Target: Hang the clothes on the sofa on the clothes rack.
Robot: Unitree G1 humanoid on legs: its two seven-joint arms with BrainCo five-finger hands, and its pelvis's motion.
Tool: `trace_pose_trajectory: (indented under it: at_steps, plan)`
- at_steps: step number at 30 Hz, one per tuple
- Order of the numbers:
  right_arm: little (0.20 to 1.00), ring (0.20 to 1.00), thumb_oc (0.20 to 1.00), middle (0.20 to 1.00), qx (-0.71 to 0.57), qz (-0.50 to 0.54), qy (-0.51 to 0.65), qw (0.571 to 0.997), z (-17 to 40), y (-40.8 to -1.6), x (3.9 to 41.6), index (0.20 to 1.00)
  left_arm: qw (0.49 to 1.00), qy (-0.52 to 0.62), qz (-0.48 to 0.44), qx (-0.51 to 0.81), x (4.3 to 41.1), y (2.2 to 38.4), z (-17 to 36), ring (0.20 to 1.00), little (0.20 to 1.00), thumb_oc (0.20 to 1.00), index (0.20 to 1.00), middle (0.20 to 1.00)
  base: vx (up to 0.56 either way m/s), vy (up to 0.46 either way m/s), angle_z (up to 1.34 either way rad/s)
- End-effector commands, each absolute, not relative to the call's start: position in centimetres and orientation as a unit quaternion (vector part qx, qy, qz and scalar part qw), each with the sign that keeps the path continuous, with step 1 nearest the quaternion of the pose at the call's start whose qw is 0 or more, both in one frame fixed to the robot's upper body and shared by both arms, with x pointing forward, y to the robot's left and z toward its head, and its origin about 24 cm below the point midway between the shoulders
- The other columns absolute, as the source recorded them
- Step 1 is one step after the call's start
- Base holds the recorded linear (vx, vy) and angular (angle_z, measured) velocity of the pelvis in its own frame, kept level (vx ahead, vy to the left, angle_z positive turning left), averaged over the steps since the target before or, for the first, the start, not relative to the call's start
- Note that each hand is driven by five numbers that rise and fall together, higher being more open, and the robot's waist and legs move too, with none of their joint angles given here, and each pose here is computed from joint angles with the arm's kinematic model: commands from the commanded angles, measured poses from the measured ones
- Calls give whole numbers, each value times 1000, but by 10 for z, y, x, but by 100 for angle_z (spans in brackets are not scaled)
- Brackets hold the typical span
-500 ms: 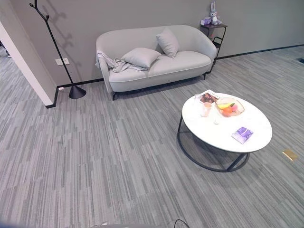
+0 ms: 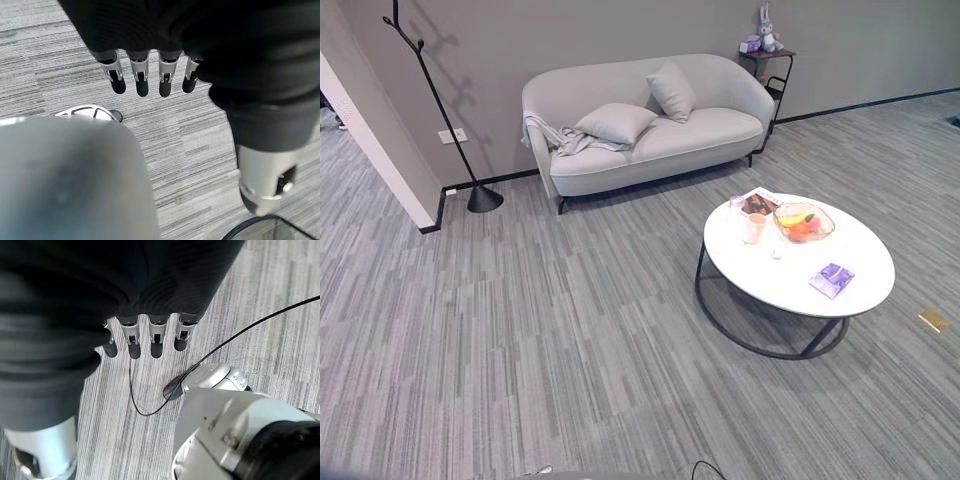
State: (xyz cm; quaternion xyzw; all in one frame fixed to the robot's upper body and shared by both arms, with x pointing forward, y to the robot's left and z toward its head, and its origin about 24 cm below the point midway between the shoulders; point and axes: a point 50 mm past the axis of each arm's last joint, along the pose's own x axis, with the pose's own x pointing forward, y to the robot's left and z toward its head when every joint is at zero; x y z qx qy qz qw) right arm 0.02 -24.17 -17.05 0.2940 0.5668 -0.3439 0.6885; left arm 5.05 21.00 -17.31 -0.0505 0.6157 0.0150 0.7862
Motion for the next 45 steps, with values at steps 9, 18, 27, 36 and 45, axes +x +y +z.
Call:
trace_pose_trajectory:
  at_steps: [9, 18, 27, 36, 45]
  plan:
    - [1000, 1000, 1000, 1000, 264, -288, 603, 696, -173, -228, 11, 1000, 778, 627, -36, -18, 56, 190, -176, 1000, 1000, 1000, 1000, 1000, -4, 0, -1]
    - [1000, 1000, 1000, 1000, 241, -261, 615, 704, -174, -225, 10, 1000, 775, 630, -47, 1, 55, 191, -176, 1000, 1000, 1000, 1000, 1000, -7, -2, -3]
    - [1000, 1000, 1000, 1000, 237, -252, 618, 706, -174, -223, 9, 1000, 775, 629, -48, 8, 55, 192, -176, 1000, 1000, 1000, 1000, 1000, 0, 0, 0]
    - [1000, 1000, 1000, 1000, 230, -232, 617, 716, -174, -224, 17, 1000, 784, 620, -28, -8, 62, 194, -175, 1000, 1000, 1000, 1000, 1000, 5, -76, 1]
    - [1000, 1000, 1000, 1000, 211, -232, 614, 724, -170, -240, 22, 1000, 786, 612, 48, -71, 64, 204, -173, 1000, 1000, 1000, 1000, 1000, 125, -143, 3]
